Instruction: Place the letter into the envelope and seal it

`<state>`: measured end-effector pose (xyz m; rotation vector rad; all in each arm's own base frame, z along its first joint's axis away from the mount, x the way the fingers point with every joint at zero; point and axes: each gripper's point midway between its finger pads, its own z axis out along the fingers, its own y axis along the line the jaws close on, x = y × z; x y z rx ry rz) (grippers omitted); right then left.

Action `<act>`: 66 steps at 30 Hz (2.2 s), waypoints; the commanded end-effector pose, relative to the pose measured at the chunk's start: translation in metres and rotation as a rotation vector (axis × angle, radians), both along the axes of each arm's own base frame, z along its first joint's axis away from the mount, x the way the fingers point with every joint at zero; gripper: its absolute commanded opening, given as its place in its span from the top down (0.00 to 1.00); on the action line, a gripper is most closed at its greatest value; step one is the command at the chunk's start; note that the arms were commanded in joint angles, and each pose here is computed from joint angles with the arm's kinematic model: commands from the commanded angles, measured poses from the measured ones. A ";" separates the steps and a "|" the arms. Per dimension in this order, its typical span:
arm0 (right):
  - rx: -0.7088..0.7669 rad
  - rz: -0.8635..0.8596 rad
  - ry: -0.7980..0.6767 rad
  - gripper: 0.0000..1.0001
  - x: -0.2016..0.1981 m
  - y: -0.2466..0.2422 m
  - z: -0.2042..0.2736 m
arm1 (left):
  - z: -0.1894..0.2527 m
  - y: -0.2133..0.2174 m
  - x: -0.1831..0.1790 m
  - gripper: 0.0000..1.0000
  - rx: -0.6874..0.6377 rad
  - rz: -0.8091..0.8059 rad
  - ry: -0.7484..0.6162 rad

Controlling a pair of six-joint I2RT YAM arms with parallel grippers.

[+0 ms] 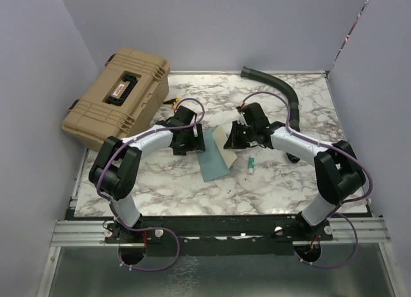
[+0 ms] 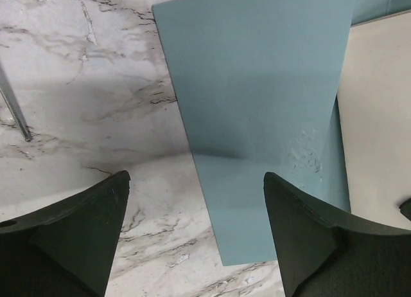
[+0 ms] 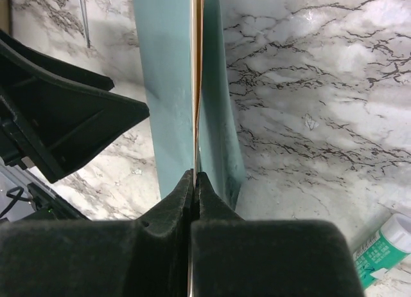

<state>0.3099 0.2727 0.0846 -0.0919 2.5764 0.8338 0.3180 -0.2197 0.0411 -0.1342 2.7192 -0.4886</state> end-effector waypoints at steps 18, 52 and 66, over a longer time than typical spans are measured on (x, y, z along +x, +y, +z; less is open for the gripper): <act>-0.095 -0.132 -0.104 0.99 0.023 -0.021 -0.029 | 0.002 -0.004 -0.010 0.18 -0.052 0.069 0.055; -0.036 -0.199 -0.035 1.00 0.008 -0.005 -0.070 | -0.013 -0.028 -0.038 0.30 -0.245 0.138 0.205; 0.012 -0.178 0.045 0.99 0.001 0.009 -0.076 | -0.014 -0.029 -0.040 0.30 -0.260 0.144 0.208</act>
